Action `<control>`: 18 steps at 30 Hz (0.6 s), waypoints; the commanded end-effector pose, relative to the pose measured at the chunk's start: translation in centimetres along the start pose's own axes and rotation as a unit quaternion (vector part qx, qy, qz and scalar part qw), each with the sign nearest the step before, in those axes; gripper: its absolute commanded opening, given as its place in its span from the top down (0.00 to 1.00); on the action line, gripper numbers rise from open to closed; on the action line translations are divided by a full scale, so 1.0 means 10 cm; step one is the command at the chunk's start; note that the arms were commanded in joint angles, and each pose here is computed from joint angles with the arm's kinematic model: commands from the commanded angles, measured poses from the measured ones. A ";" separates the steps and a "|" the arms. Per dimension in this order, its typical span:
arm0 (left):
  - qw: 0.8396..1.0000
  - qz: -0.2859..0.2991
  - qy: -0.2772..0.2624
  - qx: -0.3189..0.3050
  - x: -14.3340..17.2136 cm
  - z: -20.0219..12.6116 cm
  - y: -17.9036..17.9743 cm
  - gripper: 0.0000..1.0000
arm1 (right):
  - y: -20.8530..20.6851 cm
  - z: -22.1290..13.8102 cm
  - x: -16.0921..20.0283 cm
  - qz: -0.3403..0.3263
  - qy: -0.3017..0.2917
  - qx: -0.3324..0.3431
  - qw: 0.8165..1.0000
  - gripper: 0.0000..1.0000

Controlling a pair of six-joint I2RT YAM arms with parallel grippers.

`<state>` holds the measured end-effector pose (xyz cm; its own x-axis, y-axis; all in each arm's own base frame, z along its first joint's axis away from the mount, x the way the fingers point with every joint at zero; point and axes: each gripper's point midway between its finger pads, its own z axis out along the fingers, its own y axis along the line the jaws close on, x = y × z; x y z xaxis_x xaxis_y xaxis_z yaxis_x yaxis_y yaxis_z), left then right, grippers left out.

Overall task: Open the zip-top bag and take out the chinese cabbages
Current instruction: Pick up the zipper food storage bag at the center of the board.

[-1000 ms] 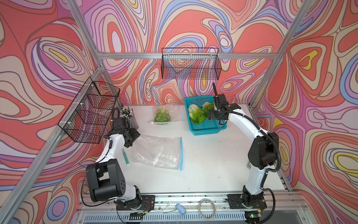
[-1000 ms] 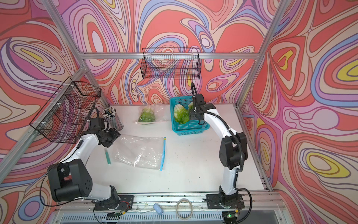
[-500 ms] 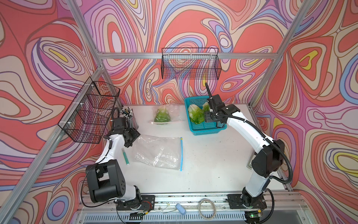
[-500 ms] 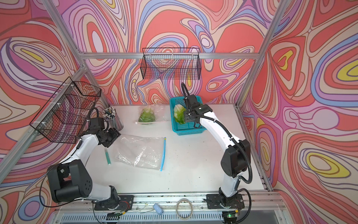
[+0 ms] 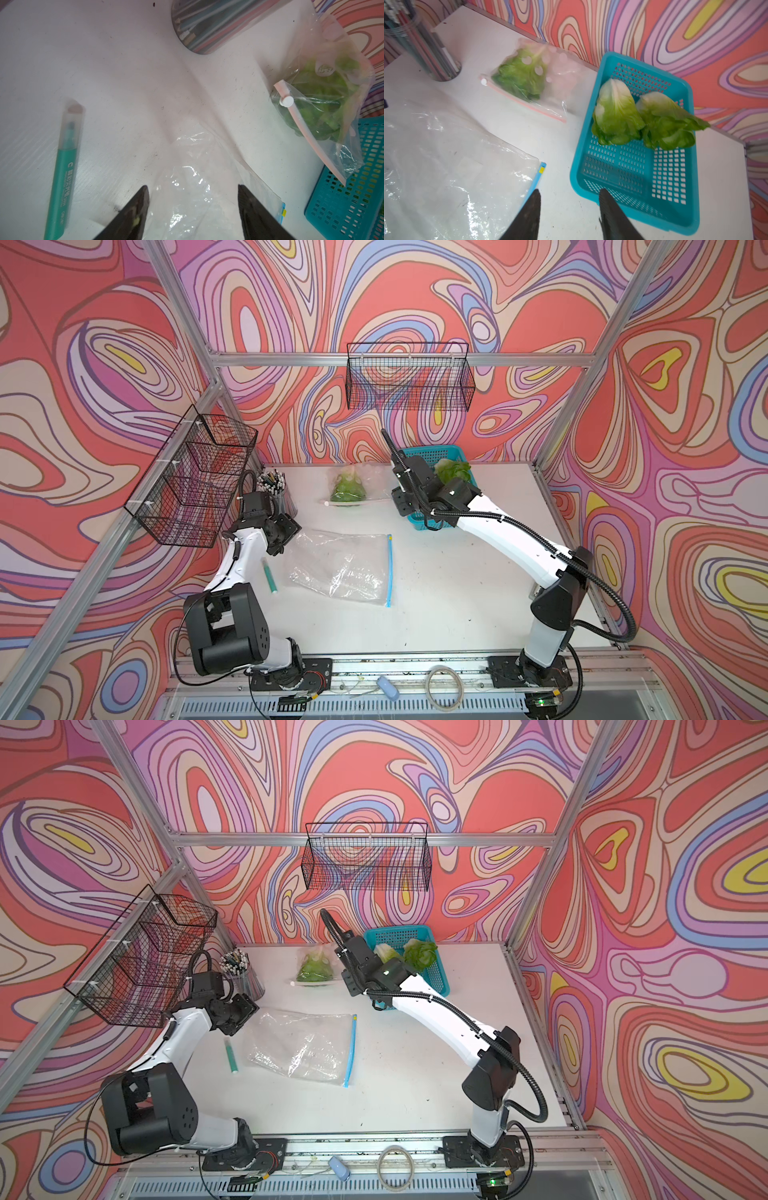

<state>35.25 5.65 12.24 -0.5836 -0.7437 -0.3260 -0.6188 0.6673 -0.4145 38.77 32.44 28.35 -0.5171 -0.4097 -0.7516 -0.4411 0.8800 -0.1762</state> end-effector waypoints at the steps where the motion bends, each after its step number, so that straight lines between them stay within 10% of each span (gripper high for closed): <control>1: 1.000 0.011 -0.021 0.020 -0.12 -0.13 -0.12 0.31 | 0.24 0.23 -0.04 -0.053 -0.007 -0.008 0.999 0.55; 12: 0.999 0.014 -0.015 0.029 -0.11 -0.13 -0.15 0.32 | 0.79 0.90 0.19 -0.193 0.011 -0.010 0.981 0.59; 18: 0.999 0.014 -0.016 0.032 -0.11 -0.15 -0.17 0.32 | 0.80 1.24 0.36 -0.276 0.018 0.023 0.961 0.39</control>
<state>35.40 5.19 12.46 -0.5952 -0.7372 -0.3198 -0.5994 0.6724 -0.4344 41.28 40.75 16.46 -0.3244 -0.7642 -0.5574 -0.6379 0.6119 -0.4677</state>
